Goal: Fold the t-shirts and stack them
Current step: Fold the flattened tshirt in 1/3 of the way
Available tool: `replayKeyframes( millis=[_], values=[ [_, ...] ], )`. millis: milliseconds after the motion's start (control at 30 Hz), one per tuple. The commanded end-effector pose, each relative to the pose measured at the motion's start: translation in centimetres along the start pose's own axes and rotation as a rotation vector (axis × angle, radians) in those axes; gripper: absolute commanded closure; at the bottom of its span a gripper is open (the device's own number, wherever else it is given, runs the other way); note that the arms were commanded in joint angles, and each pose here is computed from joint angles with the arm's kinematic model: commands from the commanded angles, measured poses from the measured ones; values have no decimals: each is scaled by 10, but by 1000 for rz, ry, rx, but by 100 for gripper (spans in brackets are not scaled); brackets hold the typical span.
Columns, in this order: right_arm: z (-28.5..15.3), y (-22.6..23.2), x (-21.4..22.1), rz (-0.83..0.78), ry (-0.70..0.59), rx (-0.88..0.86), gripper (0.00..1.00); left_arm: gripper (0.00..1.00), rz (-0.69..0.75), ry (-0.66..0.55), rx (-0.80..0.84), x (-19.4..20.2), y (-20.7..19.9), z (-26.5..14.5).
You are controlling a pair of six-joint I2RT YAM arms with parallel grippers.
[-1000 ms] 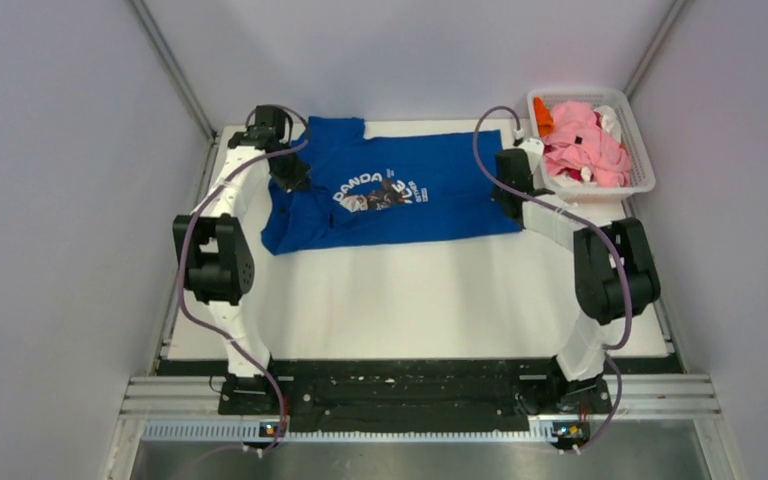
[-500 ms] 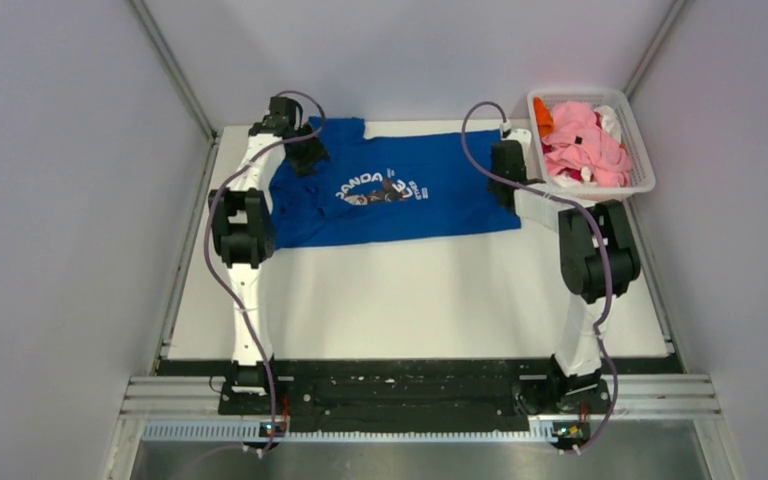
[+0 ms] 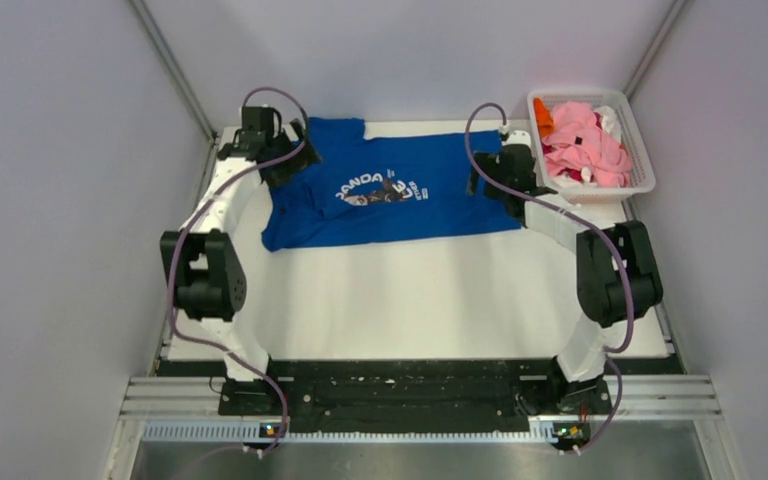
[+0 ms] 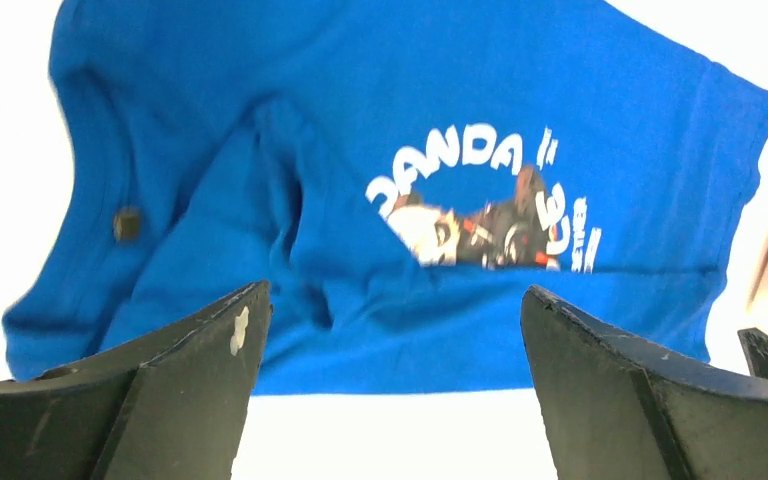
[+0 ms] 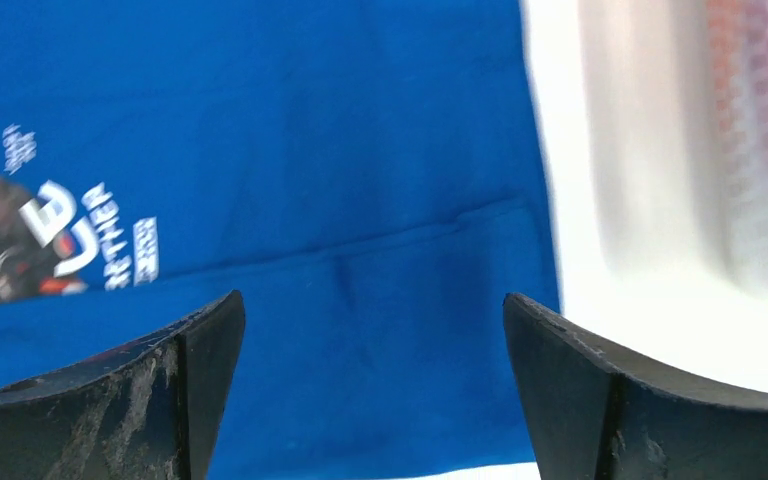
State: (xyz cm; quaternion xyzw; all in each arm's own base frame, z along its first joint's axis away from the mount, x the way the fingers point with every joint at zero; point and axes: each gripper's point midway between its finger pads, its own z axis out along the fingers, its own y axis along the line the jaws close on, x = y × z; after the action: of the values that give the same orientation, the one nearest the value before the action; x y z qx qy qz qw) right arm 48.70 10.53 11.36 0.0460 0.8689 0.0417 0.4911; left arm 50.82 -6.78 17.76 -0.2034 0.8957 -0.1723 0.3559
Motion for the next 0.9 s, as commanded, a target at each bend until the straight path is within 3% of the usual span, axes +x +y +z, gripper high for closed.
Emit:
replayKeyframes(
  millis=[0, 200, 433, 800, 867],
  values=[
    [-15, 57, 15, 2, 29, -232, 1, 1, -57, -11, 13, 35, 17, -13],
    [11, 78, 50, 51, 135, -299, 1, 1, -114, 80, -125, 61, 60, 19],
    [13, 62, 97, 77, 239, -239, 1, 1, -199, 253, -218, 111, 93, 52],
    [-87, 24, 172, 164, 378, -131, 1, 1, -274, 312, -295, 212, 133, -38],
    [-114, 18, 196, 110, 417, -69, 1, 1, -280, 339, -313, 238, 141, -59]
  ],
)
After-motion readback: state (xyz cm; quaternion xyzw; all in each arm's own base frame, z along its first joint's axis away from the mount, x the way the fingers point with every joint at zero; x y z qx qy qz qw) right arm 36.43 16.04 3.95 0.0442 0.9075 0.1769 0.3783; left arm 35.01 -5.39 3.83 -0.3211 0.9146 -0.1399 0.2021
